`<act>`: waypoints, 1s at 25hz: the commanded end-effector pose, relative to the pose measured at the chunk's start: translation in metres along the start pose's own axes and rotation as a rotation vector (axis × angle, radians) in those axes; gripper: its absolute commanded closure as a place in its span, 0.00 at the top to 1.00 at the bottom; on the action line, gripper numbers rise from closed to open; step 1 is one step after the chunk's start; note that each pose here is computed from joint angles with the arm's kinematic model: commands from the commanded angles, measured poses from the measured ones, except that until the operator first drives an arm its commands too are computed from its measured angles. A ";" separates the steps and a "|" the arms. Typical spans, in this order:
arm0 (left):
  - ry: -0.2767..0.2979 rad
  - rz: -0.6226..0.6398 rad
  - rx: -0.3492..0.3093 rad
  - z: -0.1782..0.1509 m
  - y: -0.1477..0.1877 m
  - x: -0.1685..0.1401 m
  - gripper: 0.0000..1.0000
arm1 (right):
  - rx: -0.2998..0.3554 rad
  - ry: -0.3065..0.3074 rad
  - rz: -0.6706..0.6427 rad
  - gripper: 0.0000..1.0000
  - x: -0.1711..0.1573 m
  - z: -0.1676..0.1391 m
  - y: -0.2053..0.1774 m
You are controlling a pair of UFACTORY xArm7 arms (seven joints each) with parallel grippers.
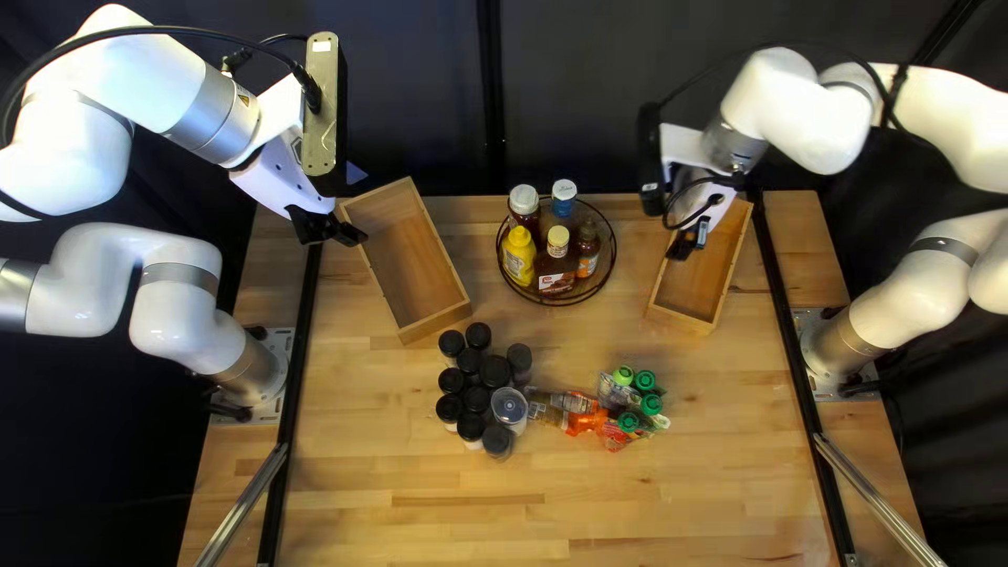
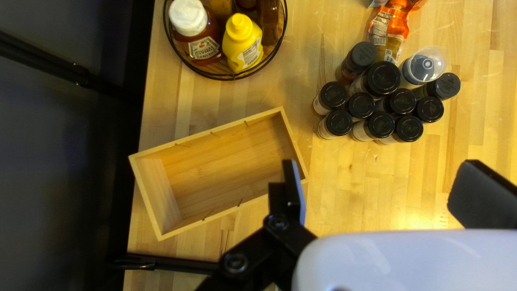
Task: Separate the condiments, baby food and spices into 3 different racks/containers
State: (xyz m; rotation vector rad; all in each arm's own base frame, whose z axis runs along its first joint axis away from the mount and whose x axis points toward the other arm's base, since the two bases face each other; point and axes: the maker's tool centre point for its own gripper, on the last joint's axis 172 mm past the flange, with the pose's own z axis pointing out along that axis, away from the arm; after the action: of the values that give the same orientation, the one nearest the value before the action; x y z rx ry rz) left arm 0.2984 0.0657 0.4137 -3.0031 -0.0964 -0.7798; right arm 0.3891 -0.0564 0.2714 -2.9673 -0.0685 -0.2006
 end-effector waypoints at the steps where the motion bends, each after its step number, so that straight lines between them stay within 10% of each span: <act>1: 0.000 0.000 0.000 0.000 0.000 0.000 1.00 | 0.017 -0.042 -0.099 1.00 0.022 0.010 -0.052; 13: 0.000 0.000 0.000 0.000 0.000 0.000 1.00 | -0.067 -0.208 -0.205 1.00 0.000 0.059 -0.123; 25: 0.000 0.000 0.000 0.000 0.000 0.000 1.00 | -0.062 -0.206 -0.272 1.00 0.007 0.085 -0.189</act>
State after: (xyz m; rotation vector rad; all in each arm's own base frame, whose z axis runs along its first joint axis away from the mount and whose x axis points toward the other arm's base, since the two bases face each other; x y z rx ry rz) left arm 0.2984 0.0657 0.4137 -3.0031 -0.0964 -0.7798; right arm 0.3867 0.1284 0.2215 -3.0299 -0.4617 0.0864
